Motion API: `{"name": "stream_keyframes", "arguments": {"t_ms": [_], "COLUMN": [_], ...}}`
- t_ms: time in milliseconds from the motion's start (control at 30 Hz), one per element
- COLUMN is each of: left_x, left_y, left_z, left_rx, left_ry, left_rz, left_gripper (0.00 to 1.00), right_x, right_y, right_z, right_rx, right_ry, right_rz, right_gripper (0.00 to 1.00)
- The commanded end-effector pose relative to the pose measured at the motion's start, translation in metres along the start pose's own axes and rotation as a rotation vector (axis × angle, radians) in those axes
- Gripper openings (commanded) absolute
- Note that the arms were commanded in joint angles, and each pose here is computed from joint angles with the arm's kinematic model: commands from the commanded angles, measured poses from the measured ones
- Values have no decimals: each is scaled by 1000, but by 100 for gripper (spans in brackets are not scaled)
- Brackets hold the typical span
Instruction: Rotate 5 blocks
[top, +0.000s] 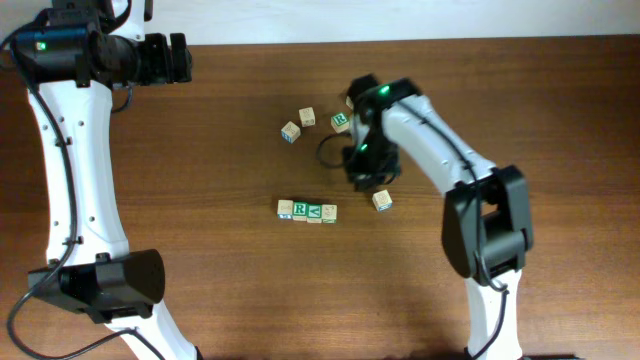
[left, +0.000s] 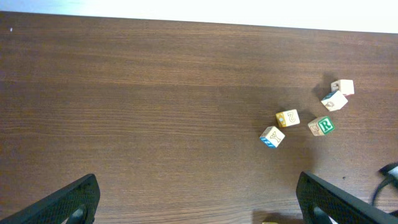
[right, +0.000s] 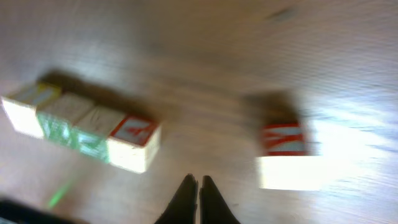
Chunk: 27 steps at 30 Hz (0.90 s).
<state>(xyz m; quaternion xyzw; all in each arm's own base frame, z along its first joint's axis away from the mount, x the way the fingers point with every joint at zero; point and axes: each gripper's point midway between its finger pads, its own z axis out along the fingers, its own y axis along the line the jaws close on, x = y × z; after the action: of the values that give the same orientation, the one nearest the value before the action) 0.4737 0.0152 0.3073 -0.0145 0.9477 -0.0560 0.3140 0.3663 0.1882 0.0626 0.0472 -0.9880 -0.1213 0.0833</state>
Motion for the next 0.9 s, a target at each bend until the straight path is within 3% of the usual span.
{"name": "stream_keyframes", "arguments": {"t_ms": [0, 467, 600, 867], "left_x": [-3, -3, -3, -3], "left_y": [2, 2, 2, 2], "left_z": [-7, -7, -7, -7], "left_rx": [-10, -10, -10, -10], "left_ry": [-19, -19, -19, -19], "left_rz": [-7, -7, -8, -8], "left_gripper": [99, 99, 99, 99], "right_x": [-16, 1, 10, 29], "right_y": [-50, -79, -53, -11], "right_z": [-13, 35, 42, 55], "right_rx": [110, 154, 57, 86], "right_ry": [-54, 8, 47, 90], "right_rz": [58, 88, -20, -107], "right_gripper": [11, 7, 4, 4]}}
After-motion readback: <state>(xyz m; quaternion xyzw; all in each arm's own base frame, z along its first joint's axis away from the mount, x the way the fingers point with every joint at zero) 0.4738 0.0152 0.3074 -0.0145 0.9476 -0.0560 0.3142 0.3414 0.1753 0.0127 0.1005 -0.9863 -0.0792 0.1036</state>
